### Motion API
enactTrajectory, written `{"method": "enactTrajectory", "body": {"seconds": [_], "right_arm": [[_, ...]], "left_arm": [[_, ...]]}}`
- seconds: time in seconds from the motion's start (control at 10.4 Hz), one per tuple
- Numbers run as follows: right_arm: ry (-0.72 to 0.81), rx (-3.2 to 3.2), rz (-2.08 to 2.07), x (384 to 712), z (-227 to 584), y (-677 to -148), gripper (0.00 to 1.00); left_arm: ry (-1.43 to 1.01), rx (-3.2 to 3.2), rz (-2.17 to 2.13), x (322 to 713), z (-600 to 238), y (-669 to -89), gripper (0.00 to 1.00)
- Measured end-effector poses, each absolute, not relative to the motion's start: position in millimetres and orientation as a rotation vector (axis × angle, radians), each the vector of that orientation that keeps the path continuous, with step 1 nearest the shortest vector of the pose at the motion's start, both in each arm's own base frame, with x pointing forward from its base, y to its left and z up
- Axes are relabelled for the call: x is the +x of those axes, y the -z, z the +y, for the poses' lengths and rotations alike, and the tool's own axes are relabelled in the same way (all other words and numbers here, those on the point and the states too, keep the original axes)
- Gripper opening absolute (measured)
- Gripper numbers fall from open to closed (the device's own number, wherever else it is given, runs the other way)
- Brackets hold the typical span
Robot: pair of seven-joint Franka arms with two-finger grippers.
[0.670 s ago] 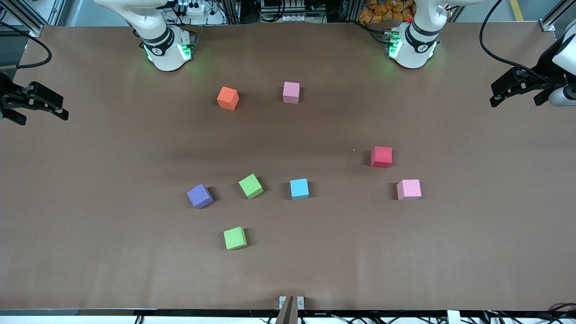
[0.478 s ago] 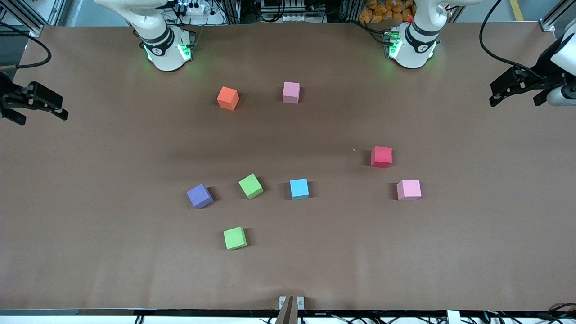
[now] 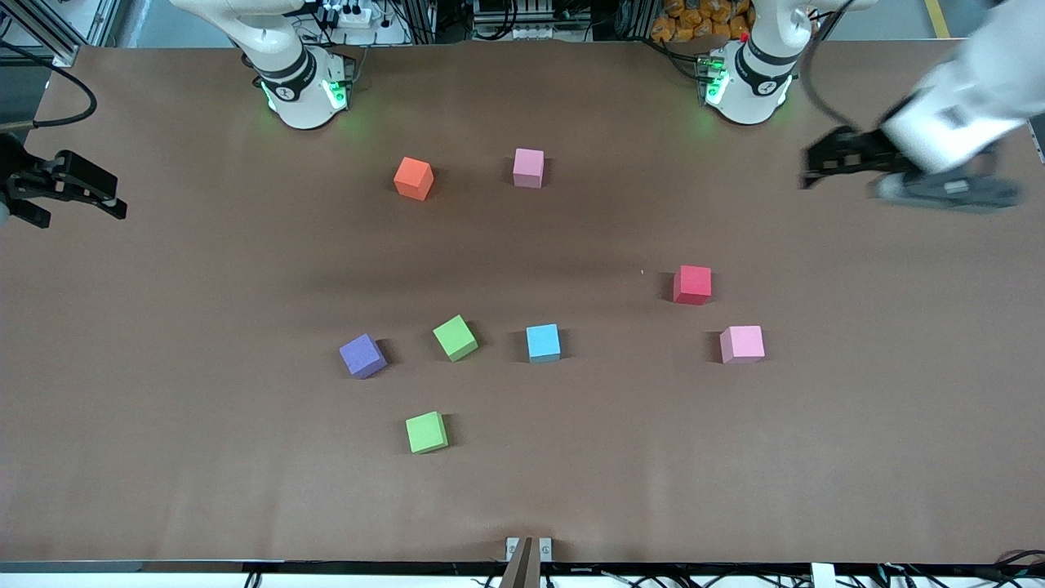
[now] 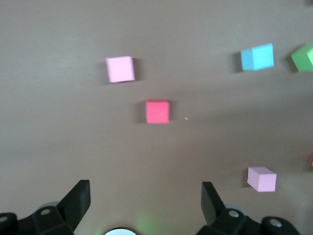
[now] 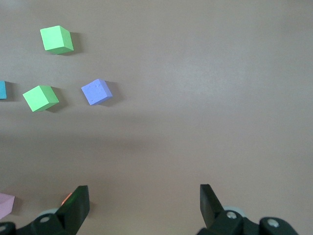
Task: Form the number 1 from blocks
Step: 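Reach the left gripper to the pink cube while the right gripper reaches purple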
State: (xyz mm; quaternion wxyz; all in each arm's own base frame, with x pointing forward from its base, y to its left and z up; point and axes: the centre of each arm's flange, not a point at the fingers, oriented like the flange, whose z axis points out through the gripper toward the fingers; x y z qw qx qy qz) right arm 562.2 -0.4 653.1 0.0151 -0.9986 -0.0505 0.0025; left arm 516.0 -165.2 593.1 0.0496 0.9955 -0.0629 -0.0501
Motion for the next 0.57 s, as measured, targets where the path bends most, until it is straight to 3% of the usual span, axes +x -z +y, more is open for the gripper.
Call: {"method": "enactTrajectory", "body": {"seconds": [0.29,0.57], "right_arm": [[-0.072,-3.105,-0.162,577,2,-624,1.00],[-0.131,-3.095,-0.257,624,41,-544,1.00]], "left_arm": [[0.179,3.057,-0.124,449,-342,-507,1.00],[0.249,3.061,-0.134,379,-450,-434,1.00]]}}
